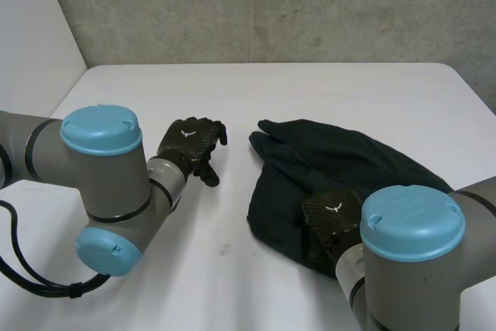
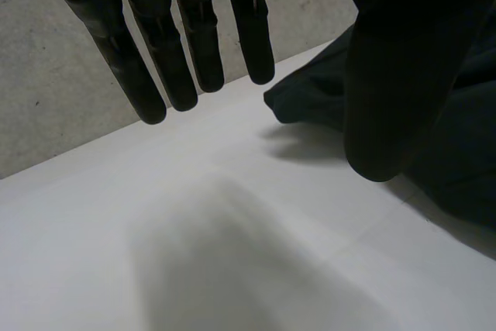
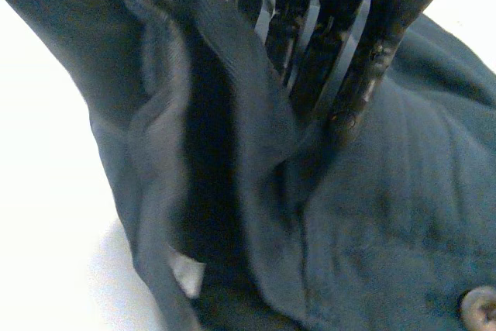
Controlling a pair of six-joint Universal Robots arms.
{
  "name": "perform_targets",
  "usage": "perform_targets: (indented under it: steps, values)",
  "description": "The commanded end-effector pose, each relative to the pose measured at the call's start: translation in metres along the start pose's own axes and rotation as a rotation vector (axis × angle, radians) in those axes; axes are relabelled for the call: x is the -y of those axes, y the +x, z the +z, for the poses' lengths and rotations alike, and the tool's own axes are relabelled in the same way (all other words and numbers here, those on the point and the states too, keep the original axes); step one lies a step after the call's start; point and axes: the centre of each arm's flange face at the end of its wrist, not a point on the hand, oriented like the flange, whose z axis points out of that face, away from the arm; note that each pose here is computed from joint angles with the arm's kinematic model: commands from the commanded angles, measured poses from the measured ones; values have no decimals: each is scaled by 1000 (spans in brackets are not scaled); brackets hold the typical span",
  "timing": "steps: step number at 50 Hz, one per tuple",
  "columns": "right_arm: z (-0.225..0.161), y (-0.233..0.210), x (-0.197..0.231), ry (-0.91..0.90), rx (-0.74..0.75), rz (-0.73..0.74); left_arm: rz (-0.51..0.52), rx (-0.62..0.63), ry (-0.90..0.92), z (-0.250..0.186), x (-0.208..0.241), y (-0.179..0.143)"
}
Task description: Fold the shorts.
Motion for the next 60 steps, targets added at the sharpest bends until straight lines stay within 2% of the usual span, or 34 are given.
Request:
perform_targets:
  steps: [1, 6, 7, 11, 15, 18, 23, 30, 37, 41, 45, 51, 55, 60]
  values:
    - [6, 1, 1, 18, 0, -106, 3, -9, -5, -1, -1, 3]
    - [5, 2, 37, 137, 34, -123, 5, -13, -6, -2, -1, 4]
    - [-3, 6, 65, 230, 28, -139, 5, -14, -8, -3, -1, 4]
    - [-30, 24, 121, 407, -31, -211, 1, -14, -38, -7, -7, 4]
    - [-40, 32, 145, 458, -69, -279, -15, -17, -49, -12, -5, 6]
    - [-45, 33, 152, 467, -74, -299, -44, -31, -50, -15, -4, 12]
    - [-53, 35, 162, 468, -74, -312, -172, -50, -43, -16, -1, 21]
    - [-61, 38, 167, 477, -77, -310, -289, -63, -20, -13, 6, 26]
    - [-69, 38, 166, 484, -75, -312, -322, -84, -6, -13, 7, 37]
    - [-68, 39, 163, 472, -77, -312, -329, -29, 26, -8, 9, 33]
    - [-67, 41, 162, 467, -81, -312, -324, 72, 59, -3, 9, 21]
    - [-71, 44, 167, 485, -94, -315, -293, 103, 72, 0, 14, 13]
    - [-77, 47, 176, 516, -118, -353, -196, 142, 120, -7, 36, -1]
    - [-76, 61, 189, 541, -190, -397, -47, 227, 277, -44, 100, -36]
